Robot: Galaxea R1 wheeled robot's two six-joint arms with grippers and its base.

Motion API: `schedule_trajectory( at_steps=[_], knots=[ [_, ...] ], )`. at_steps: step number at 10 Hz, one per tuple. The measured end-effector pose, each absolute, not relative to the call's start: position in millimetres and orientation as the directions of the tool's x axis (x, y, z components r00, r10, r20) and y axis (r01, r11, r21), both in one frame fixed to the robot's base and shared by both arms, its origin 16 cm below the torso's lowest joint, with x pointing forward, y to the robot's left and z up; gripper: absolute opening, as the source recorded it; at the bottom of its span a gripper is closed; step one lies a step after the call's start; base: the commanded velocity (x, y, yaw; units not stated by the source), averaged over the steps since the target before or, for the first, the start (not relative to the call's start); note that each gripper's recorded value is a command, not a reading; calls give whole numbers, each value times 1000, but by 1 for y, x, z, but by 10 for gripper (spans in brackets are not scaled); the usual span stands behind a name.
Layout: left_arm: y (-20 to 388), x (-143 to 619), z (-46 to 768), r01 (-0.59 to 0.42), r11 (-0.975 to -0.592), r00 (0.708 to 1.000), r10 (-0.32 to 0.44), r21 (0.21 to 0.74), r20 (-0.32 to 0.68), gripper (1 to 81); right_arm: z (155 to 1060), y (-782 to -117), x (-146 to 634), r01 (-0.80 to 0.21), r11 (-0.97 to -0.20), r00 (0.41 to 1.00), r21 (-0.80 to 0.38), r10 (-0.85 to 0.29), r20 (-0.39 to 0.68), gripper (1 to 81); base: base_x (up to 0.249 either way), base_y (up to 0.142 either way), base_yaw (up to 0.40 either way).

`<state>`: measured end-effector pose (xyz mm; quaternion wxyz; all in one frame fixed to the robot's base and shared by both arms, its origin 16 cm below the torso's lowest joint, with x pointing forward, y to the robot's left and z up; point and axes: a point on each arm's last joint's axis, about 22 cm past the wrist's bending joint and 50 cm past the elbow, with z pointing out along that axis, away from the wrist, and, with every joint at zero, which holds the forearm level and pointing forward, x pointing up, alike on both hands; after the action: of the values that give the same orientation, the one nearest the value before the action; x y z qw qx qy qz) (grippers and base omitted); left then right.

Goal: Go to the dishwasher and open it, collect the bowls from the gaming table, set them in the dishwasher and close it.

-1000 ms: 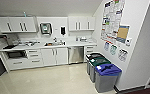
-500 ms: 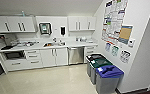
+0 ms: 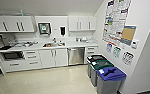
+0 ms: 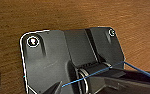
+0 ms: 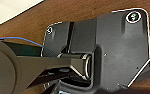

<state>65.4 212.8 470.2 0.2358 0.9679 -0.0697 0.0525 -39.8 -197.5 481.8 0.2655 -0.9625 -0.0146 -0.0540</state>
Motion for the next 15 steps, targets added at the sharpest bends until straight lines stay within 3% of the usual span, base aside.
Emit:
schedule_trajectory(
  at_steps=[15],
  knots=[
    [215, 66, 470, -159, -880, 985, -110, 447, 134, 811, 482, -196, -40, 57, -857, 994, -512, 0, 111, 811, 109, 0, 0]
  ],
)
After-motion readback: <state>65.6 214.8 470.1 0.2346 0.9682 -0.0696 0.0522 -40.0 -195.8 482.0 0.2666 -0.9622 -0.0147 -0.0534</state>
